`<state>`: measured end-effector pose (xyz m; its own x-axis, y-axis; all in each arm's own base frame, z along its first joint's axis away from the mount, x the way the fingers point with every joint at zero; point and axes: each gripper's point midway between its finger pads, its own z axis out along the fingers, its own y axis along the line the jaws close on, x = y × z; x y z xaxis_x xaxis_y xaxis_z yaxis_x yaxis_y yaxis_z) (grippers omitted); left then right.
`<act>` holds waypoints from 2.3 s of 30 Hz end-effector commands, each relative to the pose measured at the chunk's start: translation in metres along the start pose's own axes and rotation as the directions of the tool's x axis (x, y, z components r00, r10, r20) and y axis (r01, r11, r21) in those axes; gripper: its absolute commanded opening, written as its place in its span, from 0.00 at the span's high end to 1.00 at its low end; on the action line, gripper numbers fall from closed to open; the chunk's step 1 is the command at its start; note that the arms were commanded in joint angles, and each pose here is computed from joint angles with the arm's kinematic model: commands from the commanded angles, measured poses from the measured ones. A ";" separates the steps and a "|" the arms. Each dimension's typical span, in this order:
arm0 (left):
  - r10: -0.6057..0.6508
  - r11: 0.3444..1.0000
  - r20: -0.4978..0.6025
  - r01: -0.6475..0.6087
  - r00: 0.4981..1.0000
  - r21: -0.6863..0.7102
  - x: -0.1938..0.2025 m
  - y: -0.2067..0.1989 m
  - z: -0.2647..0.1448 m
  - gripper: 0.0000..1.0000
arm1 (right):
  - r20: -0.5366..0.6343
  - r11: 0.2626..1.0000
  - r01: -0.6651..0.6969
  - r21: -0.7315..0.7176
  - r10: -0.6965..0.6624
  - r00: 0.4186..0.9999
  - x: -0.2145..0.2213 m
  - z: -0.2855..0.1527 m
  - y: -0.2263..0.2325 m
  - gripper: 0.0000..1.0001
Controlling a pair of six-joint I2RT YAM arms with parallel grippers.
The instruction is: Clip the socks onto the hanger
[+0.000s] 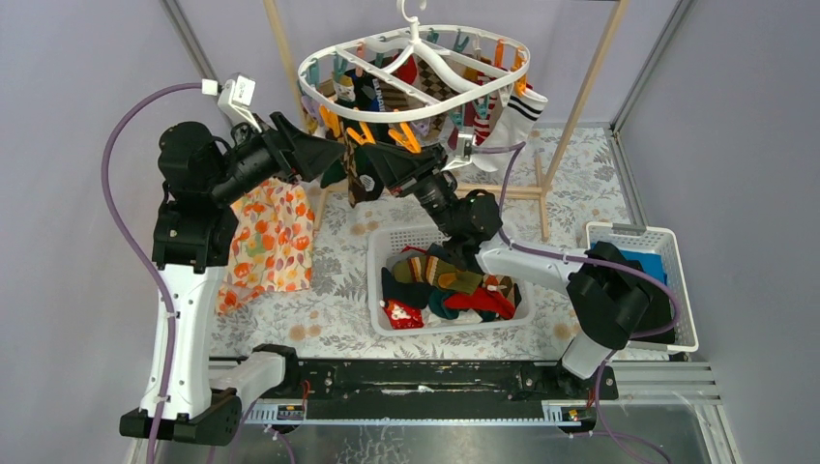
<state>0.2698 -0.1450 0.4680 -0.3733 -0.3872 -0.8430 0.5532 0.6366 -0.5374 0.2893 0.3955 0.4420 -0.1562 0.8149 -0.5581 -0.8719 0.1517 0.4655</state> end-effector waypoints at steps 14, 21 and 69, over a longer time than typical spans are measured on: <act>-0.139 0.981 -0.017 0.140 0.990 0.131 -0.019 -0.010 0.034 0.27 | 0.069 0.976 0.206 0.067 -0.211 0.975 -0.015 0.018 0.018 0.98; -0.134 0.981 -0.011 0.134 0.991 0.138 -0.022 -0.008 0.041 0.35 | 0.028 0.966 0.247 0.074 -0.250 0.968 -0.005 0.022 0.018 0.98; -0.009 0.996 0.020 0.007 1.000 0.092 -0.017 0.001 0.043 1.00 | -0.605 0.524 0.551 0.649 -0.084 0.792 -0.036 -0.225 -0.077 0.00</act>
<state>0.3144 -0.1665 0.4706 -0.4146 -0.4144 -0.8102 0.5775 0.5683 -0.5861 0.2616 0.2799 0.3440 -0.1480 0.4108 -0.8996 -0.4641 0.7744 0.4300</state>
